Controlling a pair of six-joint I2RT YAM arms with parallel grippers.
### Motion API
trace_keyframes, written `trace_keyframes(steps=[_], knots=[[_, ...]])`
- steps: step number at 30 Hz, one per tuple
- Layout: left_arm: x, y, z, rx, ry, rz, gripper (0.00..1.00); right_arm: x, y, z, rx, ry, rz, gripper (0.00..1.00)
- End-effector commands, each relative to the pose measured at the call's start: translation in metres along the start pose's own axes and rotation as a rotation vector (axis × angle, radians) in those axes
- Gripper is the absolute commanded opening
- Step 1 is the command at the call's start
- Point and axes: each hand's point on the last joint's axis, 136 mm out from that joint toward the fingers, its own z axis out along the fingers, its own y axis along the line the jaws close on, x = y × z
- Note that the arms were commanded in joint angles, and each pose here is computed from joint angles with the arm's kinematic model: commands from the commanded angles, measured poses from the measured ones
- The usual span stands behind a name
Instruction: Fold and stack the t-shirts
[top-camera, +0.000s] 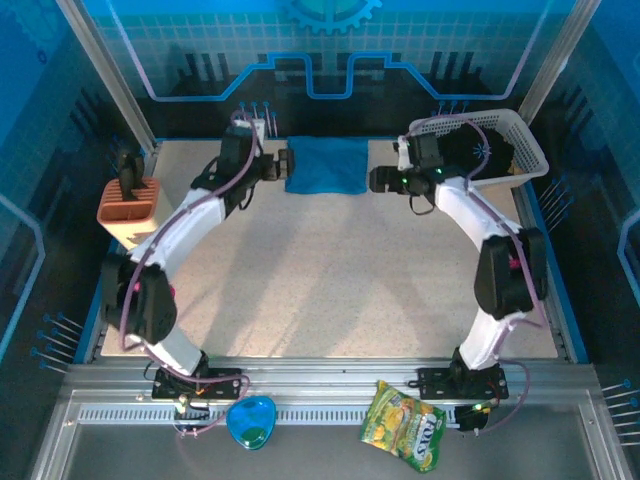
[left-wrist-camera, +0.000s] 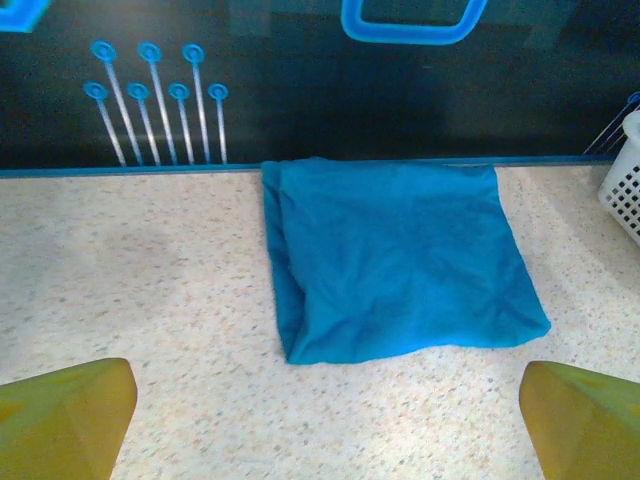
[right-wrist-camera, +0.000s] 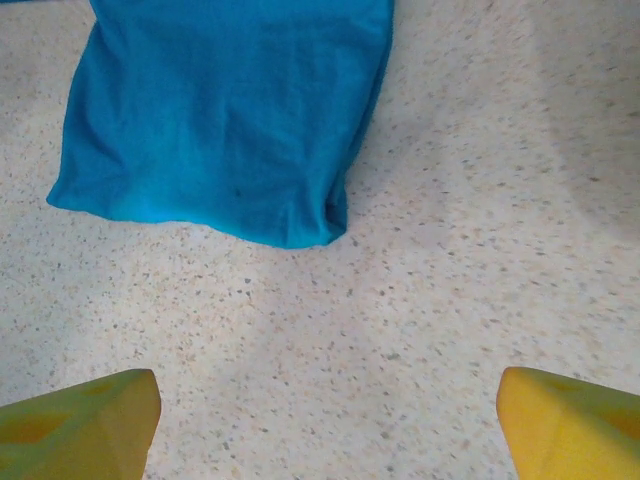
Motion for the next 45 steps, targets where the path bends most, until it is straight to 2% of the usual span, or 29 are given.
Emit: trace_keyframes(steps=[1, 6, 9, 12, 14, 16, 19, 23, 26, 30, 33, 35, 37, 38, 40, 45], knots=[[-0.004, 0.025, -0.020, -0.065, -0.168, 0.046, 0.99, -0.009, -0.021, -0.028, 0.082, -0.165, -0.071, 0.88], [0.039, 0.060, -0.053, -0.185, -0.280, 0.083, 0.99, 0.014, -0.047, -0.056, 0.166, -0.302, -0.122, 0.89], [0.075, 0.083, -0.060, -0.258, -0.288, 0.077, 0.99, 0.042, -0.062, -0.055, 0.206, -0.345, -0.184, 0.89], [0.111, 0.100, -0.056, -0.320, -0.264, 0.072, 0.99, 0.058, -0.067, -0.056, 0.225, -0.447, -0.249, 0.89], [0.119, 0.110, -0.057, -0.369, -0.263, 0.056, 0.99, 0.063, -0.068, -0.062, 0.226, -0.470, -0.251, 0.90], [0.118, 0.110, -0.057, -0.330, -0.272, 0.056, 0.99, 0.065, -0.071, -0.062, 0.239, -0.483, -0.272, 0.90], [0.117, 0.121, -0.060, -0.379, -0.277, 0.062, 0.99, 0.080, -0.082, -0.050, 0.261, -0.446, -0.255, 0.90], [0.148, 0.146, -0.056, -0.457, -0.253, 0.052, 0.99, 0.089, -0.078, -0.044, 0.210, -0.472, -0.268, 0.90], [0.152, 0.135, -0.056, -0.349, -0.251, 0.045, 0.99, 0.093, -0.083, -0.048, 0.216, -0.559, -0.280, 0.90], [0.153, 0.136, -0.049, -0.311, -0.310, 0.032, 0.99, 0.106, -0.090, -0.049, 0.176, -0.661, -0.251, 0.91], [0.163, 0.127, -0.029, -0.256, -0.310, 0.097, 0.99, 0.103, -0.089, -0.043, 0.130, -0.624, -0.246, 0.91], [0.169, 0.128, -0.023, -0.245, -0.229, 0.070, 0.99, 0.100, -0.091, -0.037, 0.122, -0.576, -0.238, 0.91], [0.166, 0.131, -0.017, -0.217, -0.213, 0.045, 0.99, 0.096, -0.090, -0.026, 0.103, -0.524, -0.237, 0.91], [0.167, 0.134, -0.013, -0.206, -0.183, 0.023, 0.99, 0.095, -0.093, -0.021, 0.109, -0.474, -0.227, 1.00], [0.168, 0.136, -0.013, -0.167, -0.174, -0.001, 0.99, 0.094, -0.097, -0.021, 0.131, -0.483, -0.210, 1.00], [0.167, 0.136, -0.013, -0.168, -0.173, 0.001, 0.99, 0.095, -0.098, -0.021, 0.135, -0.479, -0.210, 1.00]])
